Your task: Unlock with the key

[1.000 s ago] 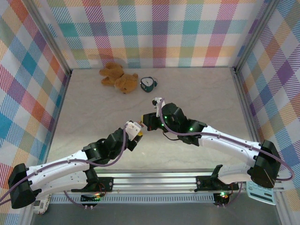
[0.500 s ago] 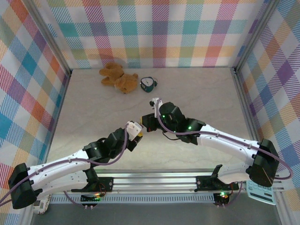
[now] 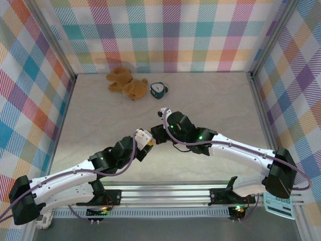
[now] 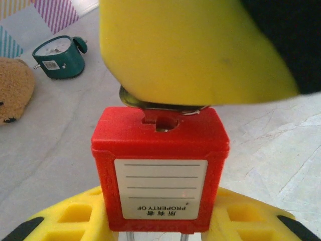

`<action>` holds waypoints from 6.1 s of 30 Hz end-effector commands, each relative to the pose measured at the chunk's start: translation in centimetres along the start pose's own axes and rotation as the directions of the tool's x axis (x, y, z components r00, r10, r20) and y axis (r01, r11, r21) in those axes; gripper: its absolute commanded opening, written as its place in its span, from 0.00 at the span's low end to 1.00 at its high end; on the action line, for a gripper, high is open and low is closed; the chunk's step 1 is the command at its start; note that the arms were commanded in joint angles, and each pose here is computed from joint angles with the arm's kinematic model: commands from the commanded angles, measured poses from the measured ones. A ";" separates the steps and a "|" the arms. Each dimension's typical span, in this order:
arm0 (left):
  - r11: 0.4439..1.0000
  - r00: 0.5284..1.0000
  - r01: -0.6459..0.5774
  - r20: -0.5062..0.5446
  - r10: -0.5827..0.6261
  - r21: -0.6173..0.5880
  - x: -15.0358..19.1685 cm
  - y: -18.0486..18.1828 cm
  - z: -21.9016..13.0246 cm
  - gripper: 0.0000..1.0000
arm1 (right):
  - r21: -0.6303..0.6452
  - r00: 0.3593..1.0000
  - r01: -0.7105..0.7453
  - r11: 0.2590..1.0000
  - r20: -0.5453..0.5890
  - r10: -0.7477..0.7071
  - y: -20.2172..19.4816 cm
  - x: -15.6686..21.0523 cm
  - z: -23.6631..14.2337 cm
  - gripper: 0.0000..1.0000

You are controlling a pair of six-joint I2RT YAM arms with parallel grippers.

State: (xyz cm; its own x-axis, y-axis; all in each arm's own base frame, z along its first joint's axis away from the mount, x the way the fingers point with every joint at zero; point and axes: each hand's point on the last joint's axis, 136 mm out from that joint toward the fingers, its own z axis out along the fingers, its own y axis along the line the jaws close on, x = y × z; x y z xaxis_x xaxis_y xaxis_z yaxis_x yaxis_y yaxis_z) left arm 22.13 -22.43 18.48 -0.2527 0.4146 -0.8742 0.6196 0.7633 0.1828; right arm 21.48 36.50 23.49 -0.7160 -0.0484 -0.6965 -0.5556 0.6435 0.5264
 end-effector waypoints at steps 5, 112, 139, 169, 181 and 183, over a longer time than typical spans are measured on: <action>0.980 0.906 0.192 0.392 -0.158 -0.049 -10.8 3.5 -3.5 0.01 | -0.043 0.937 -0.058 0.997 -0.347 0.039 0.9 9.0 0.9 0.00; 0.352 0.474 -0.810 -0.171 0.864 -0.469 -4.9 0.6 -2.2 0.00 | -0.121 0.987 0.103 0.987 -0.115 -0.117 -2.3 -0.8 -5.8 0.48; 0.267 0.386 -0.863 -0.218 0.896 -0.429 -3.6 0.3 -1.5 0.00 | -0.112 0.955 0.104 0.988 -0.266 -0.131 -3.5 1.5 -4.6 0.51; 0.261 0.391 -0.859 -0.234 0.890 -0.441 -3.9 0.2 -1.2 0.00 | -0.096 0.948 0.122 0.988 -0.285 -0.145 -3.6 1.0 -3.8 0.51; 0.265 0.396 -0.854 -0.228 0.890 -0.448 -4.2 0.3 -1.4 0.00 | -0.052 0.943 0.137 0.989 -0.298 -0.146 -4.4 0.8 -3.3 0.51; 0.264 0.395 -0.855 -0.228 0.890 -0.447 -4.1 0.3 -1.4 0.00 | -0.078 0.943 0.138 0.987 -0.295 -0.155 -3.9 0.8 -3.5 0.51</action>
State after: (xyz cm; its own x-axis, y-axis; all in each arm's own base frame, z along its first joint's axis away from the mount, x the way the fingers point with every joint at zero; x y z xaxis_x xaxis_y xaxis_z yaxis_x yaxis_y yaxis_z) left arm 22.52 -23.24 21.13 0.2863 0.9581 -0.0065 0.0703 -0.0142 0.9974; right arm 21.79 30.84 21.28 -0.7436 -0.3536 -0.5676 -0.6452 0.6022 0.4702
